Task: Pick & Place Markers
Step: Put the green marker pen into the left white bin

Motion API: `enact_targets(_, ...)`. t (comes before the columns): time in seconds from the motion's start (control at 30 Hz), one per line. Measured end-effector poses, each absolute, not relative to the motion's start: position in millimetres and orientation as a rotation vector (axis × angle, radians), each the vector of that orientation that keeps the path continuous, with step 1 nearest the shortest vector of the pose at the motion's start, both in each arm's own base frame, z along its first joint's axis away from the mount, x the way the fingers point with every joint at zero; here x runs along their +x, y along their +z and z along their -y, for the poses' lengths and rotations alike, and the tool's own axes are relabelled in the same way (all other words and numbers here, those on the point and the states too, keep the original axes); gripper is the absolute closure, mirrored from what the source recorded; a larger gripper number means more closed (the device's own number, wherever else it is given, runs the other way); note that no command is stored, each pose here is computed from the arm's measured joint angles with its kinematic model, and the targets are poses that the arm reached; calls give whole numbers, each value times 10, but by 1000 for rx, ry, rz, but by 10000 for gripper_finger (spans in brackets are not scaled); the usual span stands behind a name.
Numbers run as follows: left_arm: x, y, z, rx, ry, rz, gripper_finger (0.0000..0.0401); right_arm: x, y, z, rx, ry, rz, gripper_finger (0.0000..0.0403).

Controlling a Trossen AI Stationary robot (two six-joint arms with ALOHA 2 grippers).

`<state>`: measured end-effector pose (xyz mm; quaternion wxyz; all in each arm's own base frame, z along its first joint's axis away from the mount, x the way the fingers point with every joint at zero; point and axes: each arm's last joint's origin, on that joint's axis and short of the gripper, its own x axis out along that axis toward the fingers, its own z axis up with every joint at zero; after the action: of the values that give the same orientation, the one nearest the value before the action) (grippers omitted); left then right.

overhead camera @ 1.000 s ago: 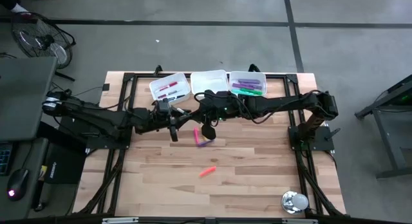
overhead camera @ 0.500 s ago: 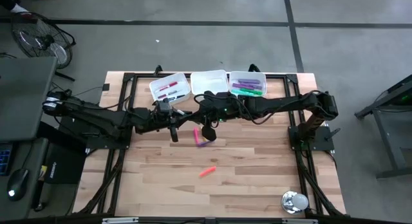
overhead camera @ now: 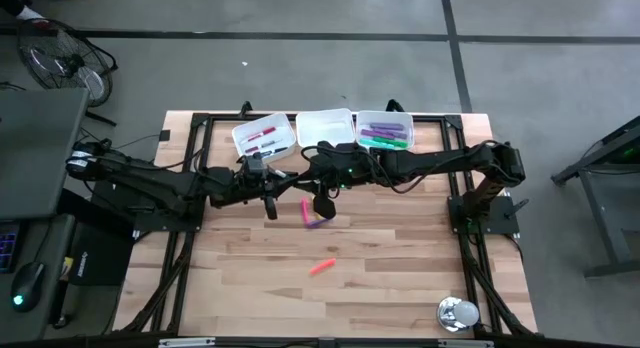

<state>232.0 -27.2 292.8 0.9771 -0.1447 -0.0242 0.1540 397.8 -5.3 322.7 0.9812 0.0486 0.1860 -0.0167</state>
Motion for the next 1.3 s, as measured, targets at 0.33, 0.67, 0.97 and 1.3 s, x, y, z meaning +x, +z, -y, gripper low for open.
enact_targets(0.33, 2316, 2922, 262, -296, 346, 49, 374, 3928, 3258, 82, 132, -61, -392, 221)
enact_targets(0.67, 2312, 2827, -46, -319, 528, -14, 374, 3479, 3497, 267, 84, -257, -525, 191)
enact_targets(0.97, 2184, 2628, -687, -372, 688, -196, 374, 3151, 3522, 309, 56, -309, -709, 190)
enact_targets(1.3, 1910, 2562, -1327, -405, 788, -364, 374, 3071, 3390, 312, 3, -332, -841, 189)
